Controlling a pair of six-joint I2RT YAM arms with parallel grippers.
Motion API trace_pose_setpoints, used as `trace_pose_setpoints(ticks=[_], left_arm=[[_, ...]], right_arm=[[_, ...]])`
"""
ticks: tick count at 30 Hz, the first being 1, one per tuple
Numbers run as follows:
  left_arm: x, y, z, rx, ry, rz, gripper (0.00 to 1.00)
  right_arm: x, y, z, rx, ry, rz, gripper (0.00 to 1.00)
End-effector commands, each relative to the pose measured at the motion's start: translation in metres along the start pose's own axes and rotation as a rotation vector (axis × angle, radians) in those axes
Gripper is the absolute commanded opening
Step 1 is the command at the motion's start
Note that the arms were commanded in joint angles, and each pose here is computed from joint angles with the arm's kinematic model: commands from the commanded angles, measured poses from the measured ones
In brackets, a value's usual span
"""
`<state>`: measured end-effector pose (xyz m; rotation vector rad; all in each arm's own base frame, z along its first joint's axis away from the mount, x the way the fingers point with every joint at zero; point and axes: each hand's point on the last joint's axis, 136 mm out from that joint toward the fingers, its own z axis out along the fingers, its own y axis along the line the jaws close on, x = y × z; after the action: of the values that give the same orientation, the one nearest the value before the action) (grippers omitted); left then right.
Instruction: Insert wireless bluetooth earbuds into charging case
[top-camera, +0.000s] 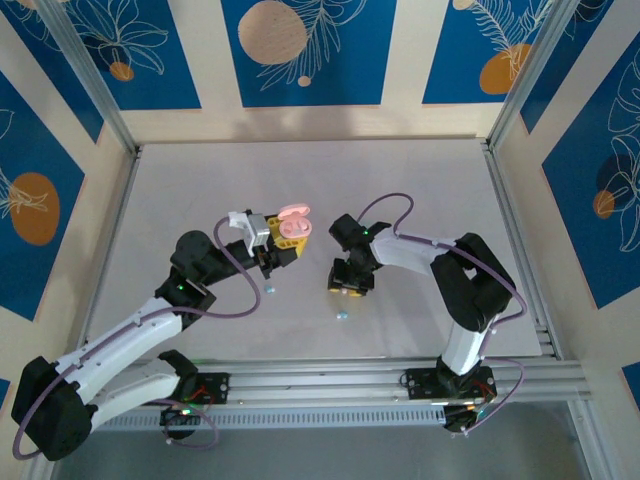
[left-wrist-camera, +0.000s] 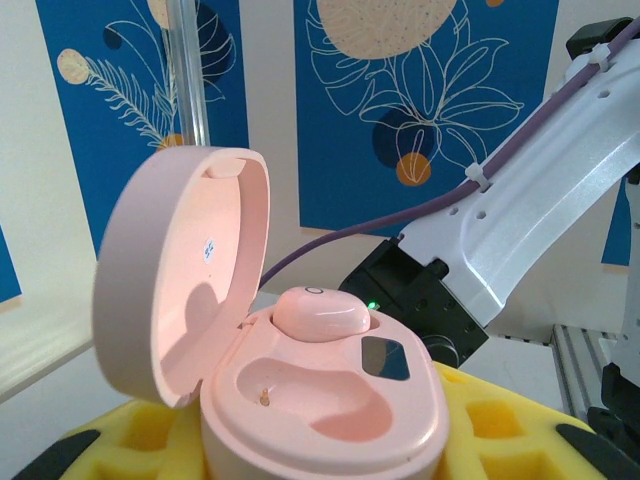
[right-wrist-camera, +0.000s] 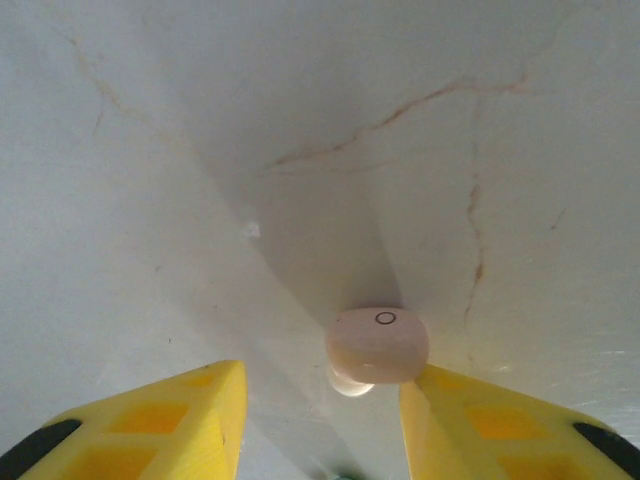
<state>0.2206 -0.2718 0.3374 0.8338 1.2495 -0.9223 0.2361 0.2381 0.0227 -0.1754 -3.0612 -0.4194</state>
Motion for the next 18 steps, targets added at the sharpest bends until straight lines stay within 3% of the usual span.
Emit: trace_pose_setpoints(ticks=[1,18], left_arm=[[-0.011,-0.004,0.002,0.019,-0.028,0.026,0.27],[-0.009,-0.005,0.001,0.017,-0.019,0.027,0.27]], right_arm=[[-0.014,0.004,-0.004,0.005,-0.033,-0.022,0.46],[-0.029,0.004,-0.003,0.101,-0.039,-0.128,0.41]])
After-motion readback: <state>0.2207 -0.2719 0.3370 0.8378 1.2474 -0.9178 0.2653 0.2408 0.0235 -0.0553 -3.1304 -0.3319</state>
